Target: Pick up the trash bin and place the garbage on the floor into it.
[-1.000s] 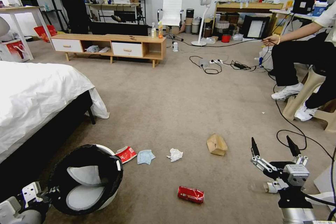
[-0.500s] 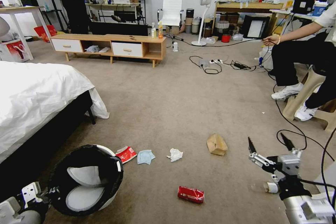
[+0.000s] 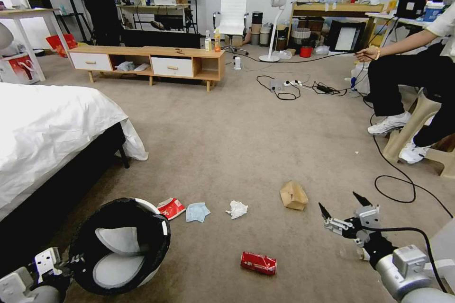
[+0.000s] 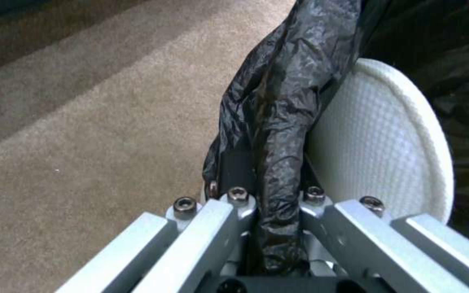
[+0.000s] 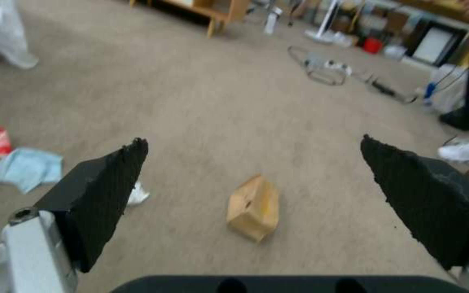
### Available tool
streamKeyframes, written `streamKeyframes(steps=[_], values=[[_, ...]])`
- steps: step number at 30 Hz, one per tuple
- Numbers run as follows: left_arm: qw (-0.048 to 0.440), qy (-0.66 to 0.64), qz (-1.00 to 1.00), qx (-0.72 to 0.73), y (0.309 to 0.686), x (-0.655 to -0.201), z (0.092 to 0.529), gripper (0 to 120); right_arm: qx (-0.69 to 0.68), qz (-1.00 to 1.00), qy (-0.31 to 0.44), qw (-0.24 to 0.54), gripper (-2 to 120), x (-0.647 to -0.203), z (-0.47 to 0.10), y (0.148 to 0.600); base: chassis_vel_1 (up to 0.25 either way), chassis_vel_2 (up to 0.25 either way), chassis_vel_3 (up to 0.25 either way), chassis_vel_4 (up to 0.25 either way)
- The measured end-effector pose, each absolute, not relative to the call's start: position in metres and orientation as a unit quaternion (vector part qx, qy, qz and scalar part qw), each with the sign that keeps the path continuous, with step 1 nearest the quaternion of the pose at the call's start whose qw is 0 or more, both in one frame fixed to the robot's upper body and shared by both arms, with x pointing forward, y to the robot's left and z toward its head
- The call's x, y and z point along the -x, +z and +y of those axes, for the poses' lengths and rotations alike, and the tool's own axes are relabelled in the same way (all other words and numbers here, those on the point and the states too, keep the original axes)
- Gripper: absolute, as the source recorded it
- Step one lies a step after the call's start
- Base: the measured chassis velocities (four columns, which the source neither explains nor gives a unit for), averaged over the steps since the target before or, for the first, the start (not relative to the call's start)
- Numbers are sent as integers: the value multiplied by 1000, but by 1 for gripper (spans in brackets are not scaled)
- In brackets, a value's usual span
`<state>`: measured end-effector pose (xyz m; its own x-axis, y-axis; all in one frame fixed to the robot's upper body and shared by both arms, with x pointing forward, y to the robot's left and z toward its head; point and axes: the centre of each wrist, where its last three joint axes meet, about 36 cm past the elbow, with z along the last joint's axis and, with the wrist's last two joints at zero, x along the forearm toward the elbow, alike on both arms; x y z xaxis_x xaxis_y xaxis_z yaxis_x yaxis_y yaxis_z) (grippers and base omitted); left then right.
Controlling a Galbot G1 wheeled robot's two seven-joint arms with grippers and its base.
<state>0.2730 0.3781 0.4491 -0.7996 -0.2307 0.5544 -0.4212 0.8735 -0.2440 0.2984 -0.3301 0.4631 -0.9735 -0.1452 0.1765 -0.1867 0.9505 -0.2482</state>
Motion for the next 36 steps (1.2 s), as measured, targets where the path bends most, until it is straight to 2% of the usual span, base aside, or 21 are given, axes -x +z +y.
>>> streamKeyframes(steps=[8, 25, 36], values=[[266, 178, -931, -174, 447, -274, 372, 2, -126, -972, 110, 167, 100, -301, -313, 456, 0, 0, 0, 0], [272, 177, -930, -172, 441, -278, 366, 2, -133, -960, 103, 223, 100, -311, -308, 446, 0, 0, 0, 0], [274, 171, -930, -172, 440, -278, 368, 2, -172, -936, 90, 292, 100, -323, -296, 436, 0, 0, 0, 0]])
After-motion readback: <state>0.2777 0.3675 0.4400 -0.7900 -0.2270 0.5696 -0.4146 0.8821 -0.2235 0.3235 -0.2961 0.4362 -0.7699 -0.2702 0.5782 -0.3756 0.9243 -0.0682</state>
